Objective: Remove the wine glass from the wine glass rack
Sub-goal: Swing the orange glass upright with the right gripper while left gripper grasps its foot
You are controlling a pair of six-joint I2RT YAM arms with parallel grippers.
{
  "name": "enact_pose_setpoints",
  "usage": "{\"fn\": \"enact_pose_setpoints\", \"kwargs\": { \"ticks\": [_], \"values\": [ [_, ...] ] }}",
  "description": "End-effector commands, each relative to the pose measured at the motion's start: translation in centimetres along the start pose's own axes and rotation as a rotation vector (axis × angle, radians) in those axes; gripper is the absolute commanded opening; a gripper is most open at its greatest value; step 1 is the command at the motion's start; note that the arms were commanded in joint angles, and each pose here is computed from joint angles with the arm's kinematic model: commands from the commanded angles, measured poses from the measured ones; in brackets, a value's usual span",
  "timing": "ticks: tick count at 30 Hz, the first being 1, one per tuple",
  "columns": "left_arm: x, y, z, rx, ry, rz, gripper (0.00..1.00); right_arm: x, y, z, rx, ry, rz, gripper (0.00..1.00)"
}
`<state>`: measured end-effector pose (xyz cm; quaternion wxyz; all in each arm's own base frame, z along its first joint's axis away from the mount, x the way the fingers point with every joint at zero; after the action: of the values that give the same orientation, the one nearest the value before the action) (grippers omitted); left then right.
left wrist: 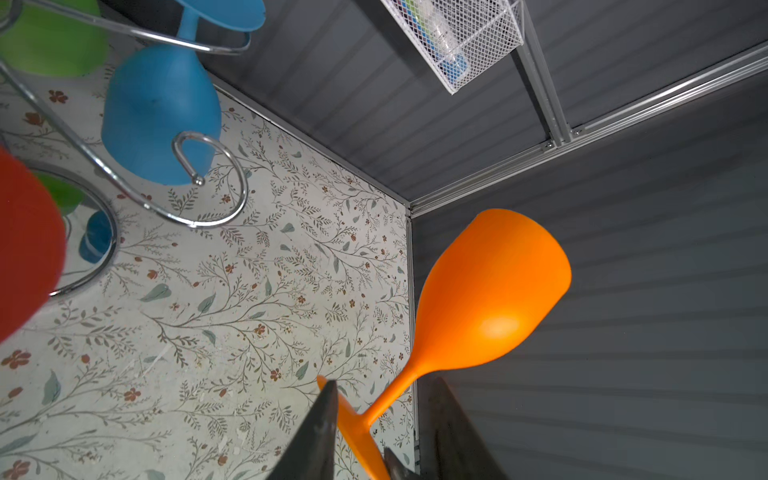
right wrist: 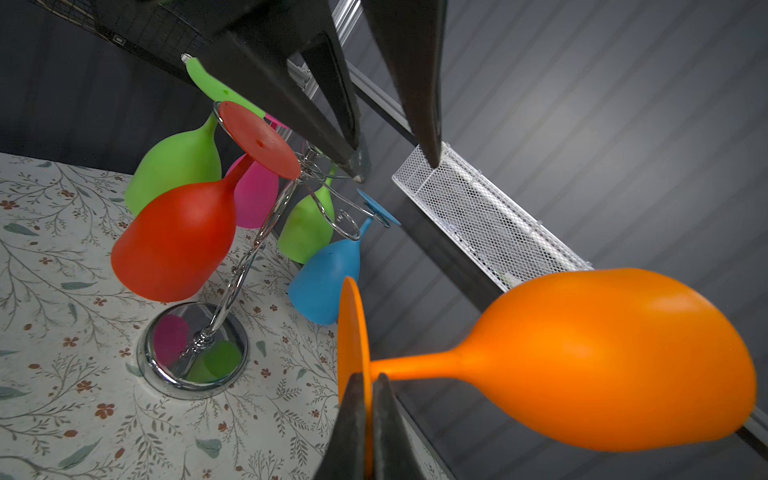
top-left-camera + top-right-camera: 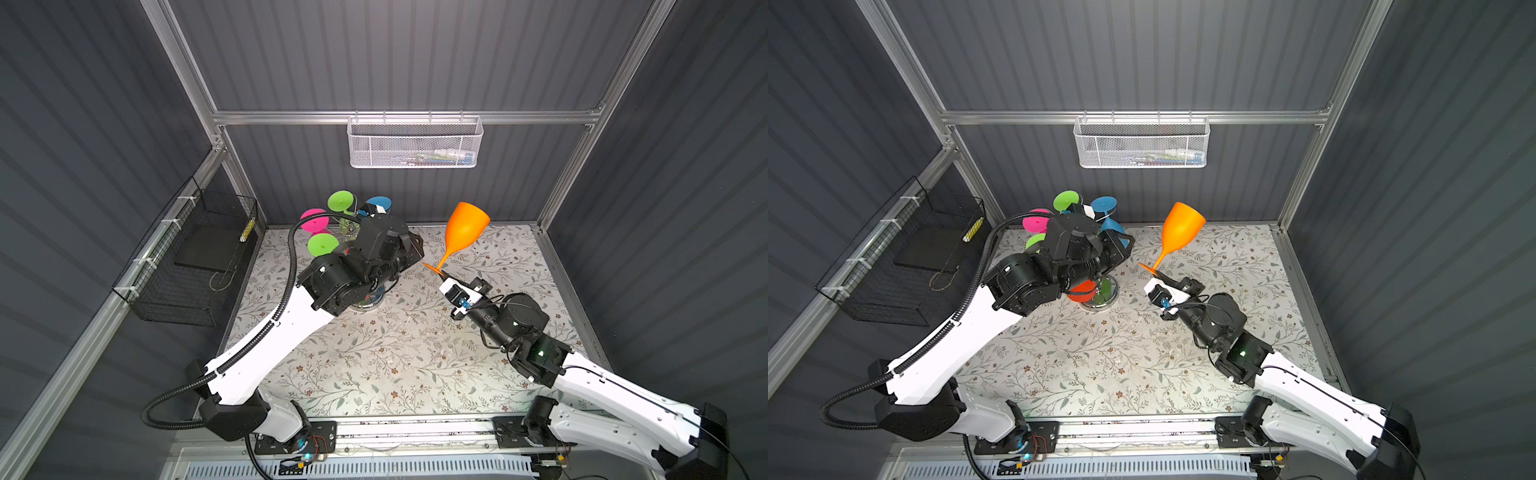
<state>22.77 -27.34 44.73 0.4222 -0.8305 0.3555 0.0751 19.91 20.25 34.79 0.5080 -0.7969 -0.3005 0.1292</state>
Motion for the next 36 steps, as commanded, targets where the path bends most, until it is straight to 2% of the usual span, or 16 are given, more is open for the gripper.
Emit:
{"fn": "enact_pose_setpoints", "kwargs": {
  "ticks": [1, 6, 11, 21, 36],
  "values": [
    [-0.2, 0.5, 0.3, -0.068, -0.085, -0.01, 0.38, -0.2, -0.6, -0.7, -0.032, 0.064, -0.043, 0.0],
    [0.4, 1.1, 0.2, -0.137, -0.1, 0.001, 0.39, 0.0, -0.4, -0.5, -0.04, 0.064, -0.044, 0.0],
    [1.0, 1.7, 0.4, -0.178, -0.191, 0.058, 0.39, 0.0, -0.3, -0.5, -0.039, 0.072, -0.053, 0.0],
    [2.7, 2.7, 0.3, -0.246, -0.177, 0.079, 0.39, 0.3, -0.1, -0.2, -0.033, 0.062, -0.061, 0.0],
    [4.7, 4.0, -0.4, -0.282, -0.173, 0.135, 0.29, 0.5, -0.1, -0.2, -0.031, 0.072, -0.067, 0.0]
  ]
}}
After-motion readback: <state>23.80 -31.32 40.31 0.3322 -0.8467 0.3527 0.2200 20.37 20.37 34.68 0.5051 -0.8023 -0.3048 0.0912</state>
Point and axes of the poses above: each gripper's point midway between its finger pads, its own x axis out along the fingers, its own z axis along the line the jaws close on, y = z × x, the point moved 7 cm from there along -x, back along the fingers, and after that the axes turned 12 degrees about x, right-handed, at the moved point
